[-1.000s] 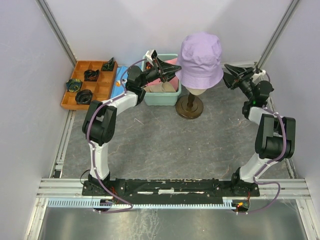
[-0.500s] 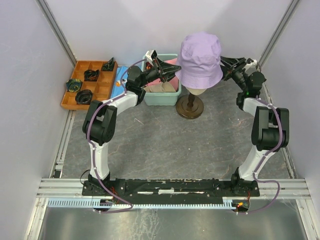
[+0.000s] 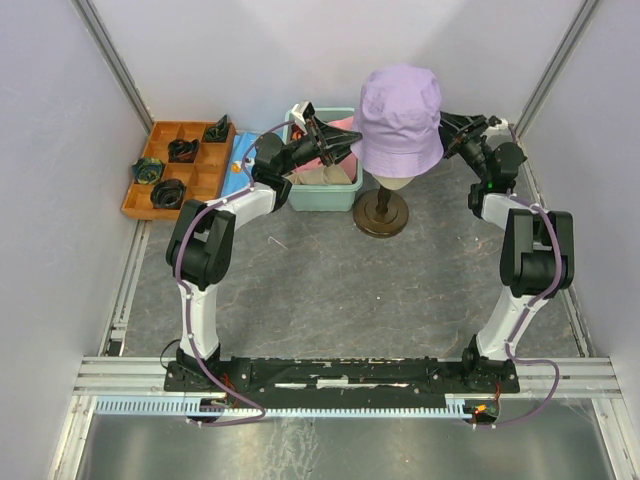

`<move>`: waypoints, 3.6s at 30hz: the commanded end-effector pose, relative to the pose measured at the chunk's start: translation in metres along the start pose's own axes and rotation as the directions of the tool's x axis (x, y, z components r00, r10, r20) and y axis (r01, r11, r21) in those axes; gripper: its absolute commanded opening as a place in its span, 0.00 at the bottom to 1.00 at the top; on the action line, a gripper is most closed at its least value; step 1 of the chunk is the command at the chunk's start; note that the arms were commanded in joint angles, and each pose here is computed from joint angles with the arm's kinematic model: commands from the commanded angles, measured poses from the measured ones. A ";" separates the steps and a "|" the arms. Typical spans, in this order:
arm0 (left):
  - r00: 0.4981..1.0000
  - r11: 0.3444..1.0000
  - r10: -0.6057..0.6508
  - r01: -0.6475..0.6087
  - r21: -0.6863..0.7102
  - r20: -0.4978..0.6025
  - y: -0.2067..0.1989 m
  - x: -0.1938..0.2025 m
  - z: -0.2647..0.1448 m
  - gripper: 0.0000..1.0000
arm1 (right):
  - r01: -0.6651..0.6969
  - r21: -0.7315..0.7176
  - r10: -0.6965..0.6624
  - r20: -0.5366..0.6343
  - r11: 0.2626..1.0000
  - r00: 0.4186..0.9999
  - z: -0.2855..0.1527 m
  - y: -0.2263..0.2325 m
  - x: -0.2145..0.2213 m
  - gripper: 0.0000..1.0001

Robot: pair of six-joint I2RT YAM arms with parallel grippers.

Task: Stack the hats
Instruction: Adjust the hat on the hat stand, then move the bin to the center of the board.

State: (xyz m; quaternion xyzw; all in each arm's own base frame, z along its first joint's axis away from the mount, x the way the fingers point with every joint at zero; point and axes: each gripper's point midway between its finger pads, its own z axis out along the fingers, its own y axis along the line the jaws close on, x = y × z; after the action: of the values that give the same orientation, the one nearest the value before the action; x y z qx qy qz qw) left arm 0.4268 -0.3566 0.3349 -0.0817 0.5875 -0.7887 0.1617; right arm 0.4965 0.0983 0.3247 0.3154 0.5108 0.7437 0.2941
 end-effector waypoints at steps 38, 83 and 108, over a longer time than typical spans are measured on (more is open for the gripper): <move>0.996 0.997 -0.079 0.081 -0.021 0.048 0.026 -0.005 -0.014 0.26 | 0.204 0.395 -0.200 -0.052 0.896 0.978 -0.056 -0.069 0.010 0.00; 0.875 0.630 0.483 -0.379 -0.678 -0.041 0.042 -0.129 -0.112 0.99 | 0.444 0.597 -0.462 -0.134 0.669 0.877 -0.107 -0.028 0.003 0.53; 0.376 0.510 0.846 -0.778 -0.368 0.378 -0.119 -0.112 -0.092 0.99 | 0.466 0.619 -0.512 -0.118 0.632 0.851 -0.107 -0.001 0.005 0.52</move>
State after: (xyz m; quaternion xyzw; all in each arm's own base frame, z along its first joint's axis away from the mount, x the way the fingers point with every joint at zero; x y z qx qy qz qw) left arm 0.5118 -0.2285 0.3255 0.0319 0.6916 -0.4681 0.5491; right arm 0.4096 0.0440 0.2540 0.3000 0.7938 0.4156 0.3272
